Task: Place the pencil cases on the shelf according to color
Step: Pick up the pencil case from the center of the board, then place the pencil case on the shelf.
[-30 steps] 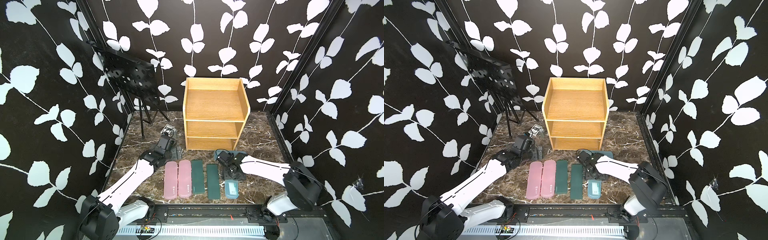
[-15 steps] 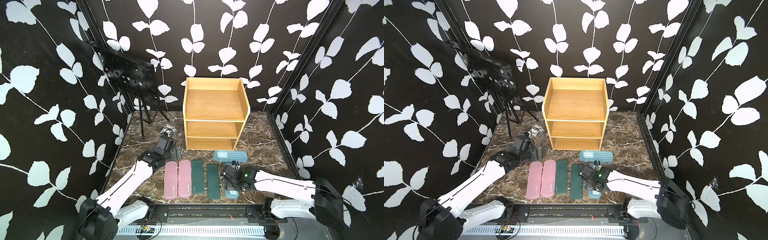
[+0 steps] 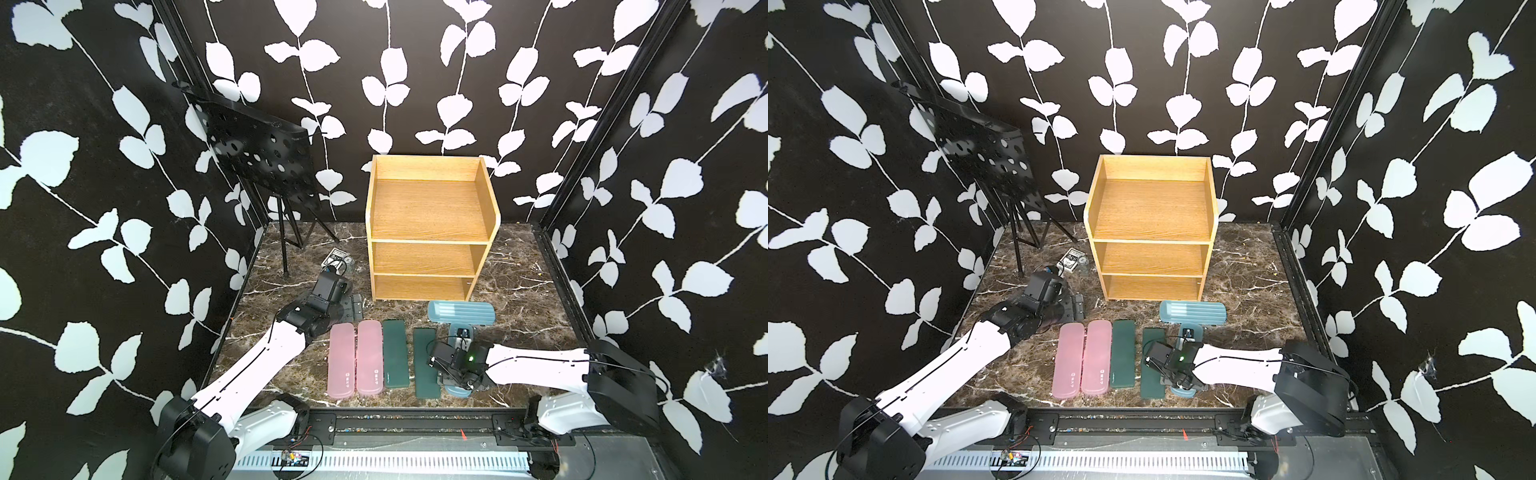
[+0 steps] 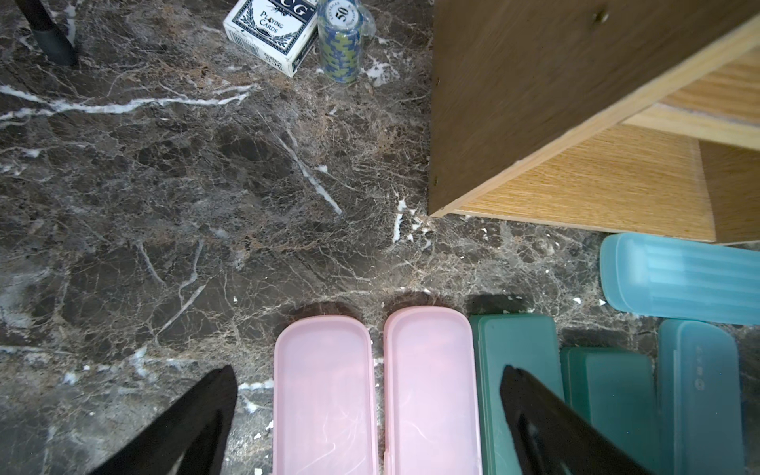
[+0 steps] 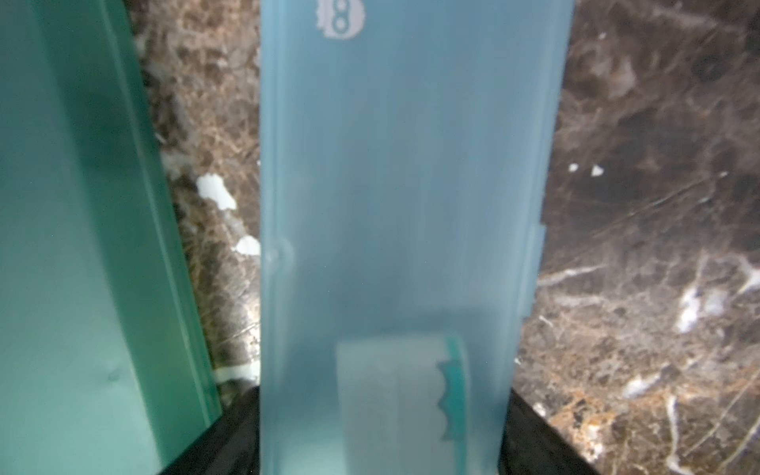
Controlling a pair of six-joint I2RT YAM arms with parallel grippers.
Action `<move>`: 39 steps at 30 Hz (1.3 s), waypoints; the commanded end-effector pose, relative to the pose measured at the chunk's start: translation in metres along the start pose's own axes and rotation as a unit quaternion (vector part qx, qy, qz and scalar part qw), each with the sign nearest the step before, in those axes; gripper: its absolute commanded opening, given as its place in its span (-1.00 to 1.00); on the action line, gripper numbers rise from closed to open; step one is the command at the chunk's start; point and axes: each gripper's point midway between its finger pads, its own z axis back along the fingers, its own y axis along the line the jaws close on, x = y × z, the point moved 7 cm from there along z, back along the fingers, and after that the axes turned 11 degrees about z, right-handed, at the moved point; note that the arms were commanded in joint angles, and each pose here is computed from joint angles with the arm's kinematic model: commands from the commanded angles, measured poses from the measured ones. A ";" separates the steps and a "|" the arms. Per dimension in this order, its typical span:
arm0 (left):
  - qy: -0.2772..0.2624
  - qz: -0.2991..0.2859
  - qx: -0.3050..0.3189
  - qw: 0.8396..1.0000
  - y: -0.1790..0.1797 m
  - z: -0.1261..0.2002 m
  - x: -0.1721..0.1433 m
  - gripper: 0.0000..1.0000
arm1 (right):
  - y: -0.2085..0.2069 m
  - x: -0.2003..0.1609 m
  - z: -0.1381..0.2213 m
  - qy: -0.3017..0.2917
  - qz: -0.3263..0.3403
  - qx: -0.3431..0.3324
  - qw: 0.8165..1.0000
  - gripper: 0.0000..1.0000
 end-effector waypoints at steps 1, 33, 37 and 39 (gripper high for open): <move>-0.003 -0.002 -0.011 1.000 -0.006 0.006 0.005 0.97 | -0.022 -0.015 0.002 0.010 0.006 -0.054 0.998 0.43; -0.054 -0.005 -0.079 0.995 -0.032 0.076 0.047 0.97 | -0.025 0.125 0.320 -0.368 0.145 0.128 0.909 -0.05; -0.049 -0.005 -0.081 0.995 -0.035 0.069 0.046 0.97 | -0.025 0.163 0.328 -0.375 0.141 0.115 0.909 -0.02; -0.049 -0.003 -0.084 0.995 -0.035 0.067 0.046 0.97 | -0.022 0.185 0.327 -0.369 0.141 0.110 0.912 -0.01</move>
